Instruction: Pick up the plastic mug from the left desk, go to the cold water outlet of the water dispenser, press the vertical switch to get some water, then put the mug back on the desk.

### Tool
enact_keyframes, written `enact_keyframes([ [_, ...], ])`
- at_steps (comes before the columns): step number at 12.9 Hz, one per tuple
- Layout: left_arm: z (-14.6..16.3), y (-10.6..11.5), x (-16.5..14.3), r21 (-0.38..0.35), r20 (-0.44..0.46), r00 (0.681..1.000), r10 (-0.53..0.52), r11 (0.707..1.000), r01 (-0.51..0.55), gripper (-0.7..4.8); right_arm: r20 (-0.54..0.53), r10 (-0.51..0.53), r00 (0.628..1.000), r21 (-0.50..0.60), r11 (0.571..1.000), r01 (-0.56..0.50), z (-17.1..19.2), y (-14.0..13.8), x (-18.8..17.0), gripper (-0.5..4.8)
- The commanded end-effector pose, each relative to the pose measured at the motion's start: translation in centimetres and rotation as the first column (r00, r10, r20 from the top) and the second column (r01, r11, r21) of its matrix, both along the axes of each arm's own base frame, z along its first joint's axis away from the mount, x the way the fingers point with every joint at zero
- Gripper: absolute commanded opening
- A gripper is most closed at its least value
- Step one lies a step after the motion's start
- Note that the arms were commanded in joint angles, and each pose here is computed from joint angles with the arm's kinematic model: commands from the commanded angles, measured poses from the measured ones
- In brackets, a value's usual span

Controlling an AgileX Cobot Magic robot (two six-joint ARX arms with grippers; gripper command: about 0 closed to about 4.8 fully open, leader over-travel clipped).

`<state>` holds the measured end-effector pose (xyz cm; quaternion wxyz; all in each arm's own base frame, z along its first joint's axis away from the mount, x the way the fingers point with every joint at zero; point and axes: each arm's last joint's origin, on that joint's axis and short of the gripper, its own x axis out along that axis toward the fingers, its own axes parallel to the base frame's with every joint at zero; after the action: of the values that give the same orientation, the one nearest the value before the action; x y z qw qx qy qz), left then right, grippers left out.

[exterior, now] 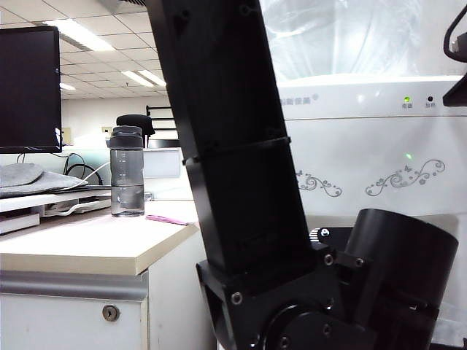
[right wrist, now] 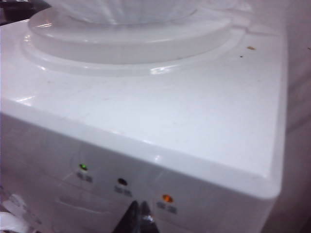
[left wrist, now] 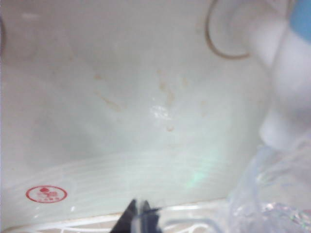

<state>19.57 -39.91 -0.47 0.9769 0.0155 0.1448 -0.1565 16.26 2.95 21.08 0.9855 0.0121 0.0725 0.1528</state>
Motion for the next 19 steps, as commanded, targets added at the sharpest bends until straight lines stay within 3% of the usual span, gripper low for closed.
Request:
enact_keyframes([
  [1, 0.5, -0.2, -0.1, -0.025, 0.017, 1.000, 0.000, 1.000, 0.001, -0.05, 0.023, -0.023, 0.999, 0.001, 1.000, 0.023, 0.4, -0.3, 0.1, -0.01],
  [7, 0.7, -0.4, -0.3, 0.008, 0.045, 0.999, -0.023, 1.000, 0.023, -0.05, 0.024, -0.041, 0.999, 0.000, 0.999, 0.041, 0.4, -0.6, 0.1, -0.01],
  [19, 1.6, -0.7, -0.2, -0.052, 0.109, 0.994, -0.023, 0.998, 0.029, -0.05, 0.036, -0.042, 0.998, 0.002, 0.999, 0.042, 0.6, -0.7, 0.2, -0.01],
])
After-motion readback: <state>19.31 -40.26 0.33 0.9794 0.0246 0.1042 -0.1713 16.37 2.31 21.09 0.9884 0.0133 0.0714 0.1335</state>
